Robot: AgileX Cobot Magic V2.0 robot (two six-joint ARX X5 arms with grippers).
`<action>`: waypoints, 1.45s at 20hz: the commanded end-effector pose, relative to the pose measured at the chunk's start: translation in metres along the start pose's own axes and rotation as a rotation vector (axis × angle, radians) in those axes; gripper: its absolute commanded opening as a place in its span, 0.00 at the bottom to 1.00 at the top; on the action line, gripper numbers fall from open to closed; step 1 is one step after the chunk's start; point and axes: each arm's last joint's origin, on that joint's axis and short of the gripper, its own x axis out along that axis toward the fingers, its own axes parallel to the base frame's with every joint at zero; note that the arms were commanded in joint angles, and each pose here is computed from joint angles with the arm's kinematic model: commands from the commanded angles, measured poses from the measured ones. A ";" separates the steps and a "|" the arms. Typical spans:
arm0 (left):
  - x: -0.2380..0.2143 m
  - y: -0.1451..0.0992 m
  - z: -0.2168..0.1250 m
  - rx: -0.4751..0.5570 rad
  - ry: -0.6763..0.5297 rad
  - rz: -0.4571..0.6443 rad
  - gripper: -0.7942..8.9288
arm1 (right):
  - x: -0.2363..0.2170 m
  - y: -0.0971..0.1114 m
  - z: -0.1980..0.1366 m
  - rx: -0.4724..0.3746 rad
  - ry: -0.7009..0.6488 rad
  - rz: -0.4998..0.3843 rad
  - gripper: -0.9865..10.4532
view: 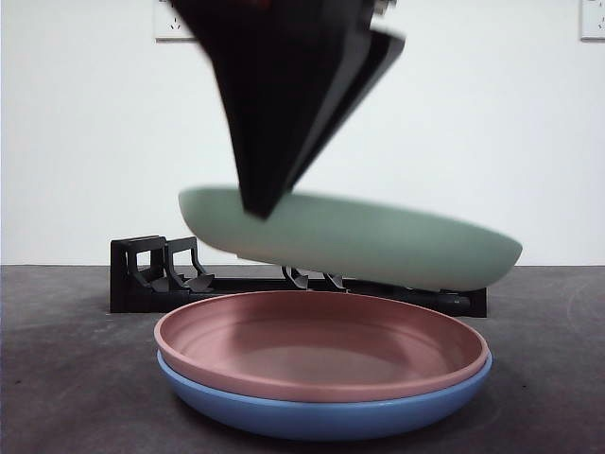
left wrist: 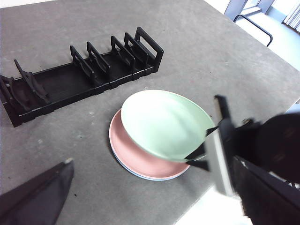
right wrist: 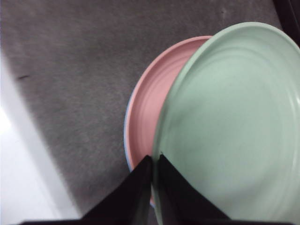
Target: Place the plate
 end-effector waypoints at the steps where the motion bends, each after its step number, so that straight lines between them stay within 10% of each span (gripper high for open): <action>1: -0.005 -0.002 0.003 0.008 -0.022 -0.010 0.63 | 0.013 0.011 0.005 0.005 -0.018 -0.015 0.10; 14: -0.005 -0.002 0.004 0.009 -0.022 -0.011 0.63 | 0.064 0.033 0.002 -0.003 0.093 -0.076 0.10; 17: -0.005 -0.002 0.004 0.009 -0.022 -0.011 0.63 | 0.056 0.029 0.005 0.011 0.083 -0.141 0.29; 20: -0.005 -0.002 0.004 0.010 -0.028 -0.011 0.63 | 0.026 0.018 0.017 0.056 0.036 -0.127 0.44; 29: -0.004 -0.003 0.010 0.042 -0.082 -0.018 0.63 | -0.092 -0.059 0.012 0.393 -0.220 0.150 0.45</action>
